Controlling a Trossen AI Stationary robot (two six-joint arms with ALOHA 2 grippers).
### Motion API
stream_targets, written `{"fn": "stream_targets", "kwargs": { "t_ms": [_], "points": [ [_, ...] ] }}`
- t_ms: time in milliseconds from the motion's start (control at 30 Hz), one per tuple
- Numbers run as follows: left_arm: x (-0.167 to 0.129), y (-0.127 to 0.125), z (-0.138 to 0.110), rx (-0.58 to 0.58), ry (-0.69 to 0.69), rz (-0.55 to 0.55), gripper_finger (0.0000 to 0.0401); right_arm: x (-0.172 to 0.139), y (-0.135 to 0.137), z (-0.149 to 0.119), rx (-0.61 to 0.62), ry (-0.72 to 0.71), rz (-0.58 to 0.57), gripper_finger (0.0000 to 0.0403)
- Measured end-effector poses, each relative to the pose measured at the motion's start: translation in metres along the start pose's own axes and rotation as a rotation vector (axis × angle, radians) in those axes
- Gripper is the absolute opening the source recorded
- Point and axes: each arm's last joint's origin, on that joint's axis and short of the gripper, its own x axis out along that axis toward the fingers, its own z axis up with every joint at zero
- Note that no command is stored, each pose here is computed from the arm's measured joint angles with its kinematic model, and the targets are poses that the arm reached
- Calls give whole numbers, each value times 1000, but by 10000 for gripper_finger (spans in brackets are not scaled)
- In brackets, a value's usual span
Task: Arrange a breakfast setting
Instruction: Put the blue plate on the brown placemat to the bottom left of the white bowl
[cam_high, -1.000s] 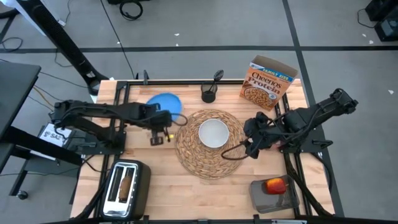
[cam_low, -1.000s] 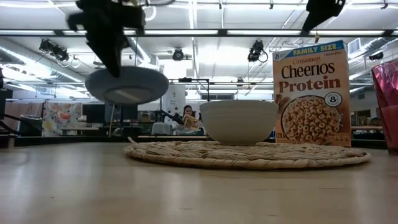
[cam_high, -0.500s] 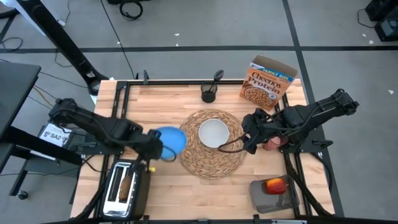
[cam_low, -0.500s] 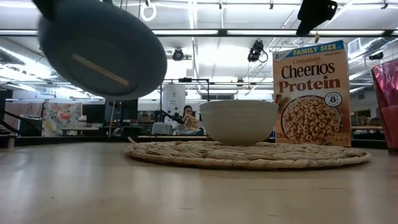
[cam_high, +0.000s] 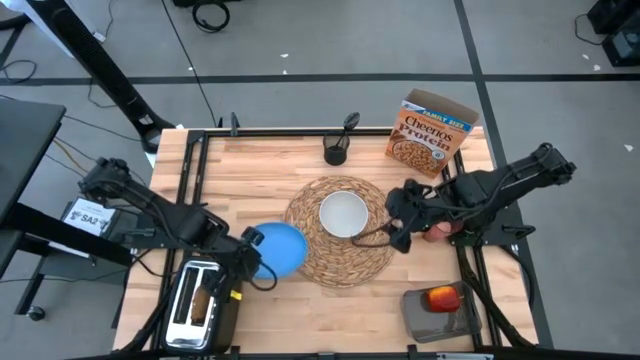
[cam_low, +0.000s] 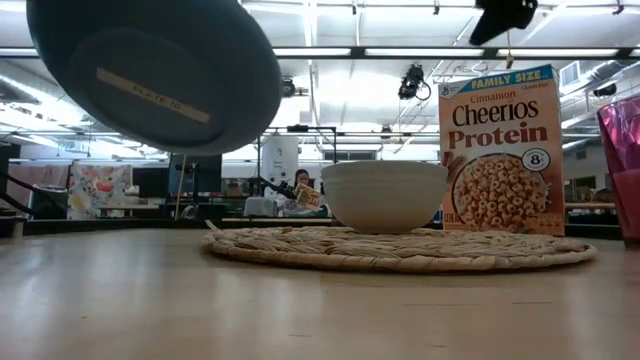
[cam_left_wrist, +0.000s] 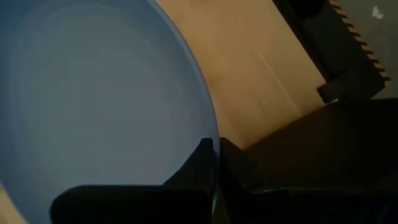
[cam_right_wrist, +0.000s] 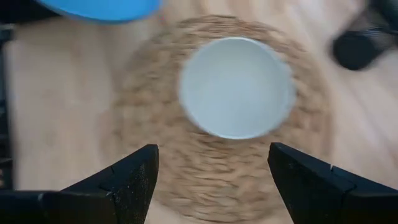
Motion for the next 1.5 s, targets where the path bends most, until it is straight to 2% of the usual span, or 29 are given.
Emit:
{"fn": "stream_targets", "kwargs": {
  "t_ms": [267,467,667,967,1033,1333,1500],
  "points": [
    [8,-2,12,46,-78,-6,13,-2,26,-5,21,-23,114,306],
    [23,-8,19,87,-69,-33,13,5,40,-15,-17,25,118,306],
    [49,-17,25,196,-26,-43,13,16,47,-18,-85,60,105,306],
    [111,8,38,258,31,81,13,31,53,-21,-230,89,73,306],
    [117,13,38,251,50,125,13,33,53,-21,-244,89,57,307],
    [129,36,40,210,28,167,26,44,53,-20,-341,123,45,307],
    [135,33,40,238,41,161,44,44,51,-19,-383,121,52,307]
  ]
}}
